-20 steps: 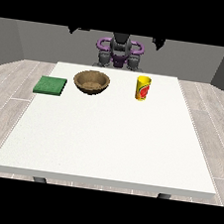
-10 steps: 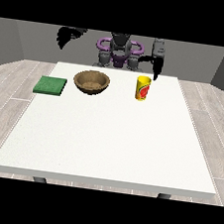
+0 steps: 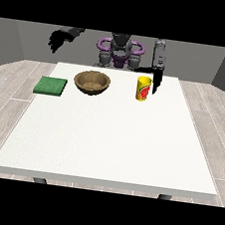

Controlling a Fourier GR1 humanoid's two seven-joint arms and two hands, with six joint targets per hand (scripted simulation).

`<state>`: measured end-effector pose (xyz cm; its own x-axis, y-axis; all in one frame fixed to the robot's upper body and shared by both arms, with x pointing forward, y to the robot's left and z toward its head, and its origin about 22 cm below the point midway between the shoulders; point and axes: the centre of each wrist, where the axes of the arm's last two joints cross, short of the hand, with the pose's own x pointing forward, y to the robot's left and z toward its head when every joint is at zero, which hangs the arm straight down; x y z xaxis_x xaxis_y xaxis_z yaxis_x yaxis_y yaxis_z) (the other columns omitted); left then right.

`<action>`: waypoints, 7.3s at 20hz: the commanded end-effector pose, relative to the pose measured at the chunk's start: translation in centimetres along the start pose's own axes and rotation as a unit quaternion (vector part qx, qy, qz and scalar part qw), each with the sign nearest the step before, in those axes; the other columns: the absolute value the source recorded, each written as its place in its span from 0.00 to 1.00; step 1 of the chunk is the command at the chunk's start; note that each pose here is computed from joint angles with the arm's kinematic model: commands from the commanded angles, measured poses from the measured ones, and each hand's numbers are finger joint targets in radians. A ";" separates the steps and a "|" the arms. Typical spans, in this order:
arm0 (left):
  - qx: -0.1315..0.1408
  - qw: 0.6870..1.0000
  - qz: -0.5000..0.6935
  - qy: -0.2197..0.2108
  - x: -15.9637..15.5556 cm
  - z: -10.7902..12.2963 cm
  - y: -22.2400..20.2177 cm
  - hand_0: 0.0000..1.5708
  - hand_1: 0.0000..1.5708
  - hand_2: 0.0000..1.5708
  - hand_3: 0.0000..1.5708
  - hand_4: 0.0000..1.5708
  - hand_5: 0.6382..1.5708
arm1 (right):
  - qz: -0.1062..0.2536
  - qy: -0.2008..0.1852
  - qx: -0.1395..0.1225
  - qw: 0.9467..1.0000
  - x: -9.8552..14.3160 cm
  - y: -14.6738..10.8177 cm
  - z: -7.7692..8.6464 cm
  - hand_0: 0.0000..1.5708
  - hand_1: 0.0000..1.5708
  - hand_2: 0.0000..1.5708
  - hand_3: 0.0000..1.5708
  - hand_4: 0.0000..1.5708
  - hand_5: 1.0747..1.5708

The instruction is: Pick the cup and pour the ball into the bowl, then pick the bowl and place it on the pad

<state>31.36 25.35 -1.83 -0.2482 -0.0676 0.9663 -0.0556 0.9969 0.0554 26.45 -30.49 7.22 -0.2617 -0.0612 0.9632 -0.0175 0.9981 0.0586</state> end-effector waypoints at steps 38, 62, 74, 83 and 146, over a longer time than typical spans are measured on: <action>-0.057 0.846 -0.531 0.017 -0.9 -6.6 -11.2 0.87 0.87 1.00 1.00 0.92 0.96 | -0.007 0.133 -0.024 0.991 -3.8 -10.3 2.4 0.00 0.00 0.00 0.00 0.43 0.98; -0.145 0.530 -0.829 -0.104 5.9 -6.0 -23.8 0.12 0.12 0.79 1.00 0.71 1.00 | -0.037 0.146 -0.025 0.988 -6.1 -9.0 -1.5 0.00 0.00 0.00 0.22 0.44 0.96; -0.048 0.818 -0.573 0.008 8.4 -10.1 -14.0 0.60 0.60 0.87 0.69 0.83 0.98 | -0.018 0.176 -0.065 0.982 -6.0 -10.3 1.5 0.00 0.00 0.00 0.07 0.47 0.96; 0.015 0.985 -0.161 0.056 13.8 -13.2 -5.5 0.00 0.00 0.00 0.00 0.68 1.00 | -0.026 0.201 -0.095 0.975 -8.8 -8.1 3.1 0.00 0.00 0.00 0.00 0.49 0.97; -0.018 1.000 -0.018 -0.018 22.2 -9.6 19.7 0.00 0.00 0.00 0.00 0.76 0.96 | 0.168 0.250 -0.232 0.925 -11.4 -7.5 1.6 1.00 1.00 1.00 0.66 0.65 0.97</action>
<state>34.00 43.32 24.53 -0.3197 -0.1058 0.9416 -0.0046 0.9939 0.1102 28.22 -30.98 -7.47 0.1404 -0.0261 0.9897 0.3756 0.9263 -0.0288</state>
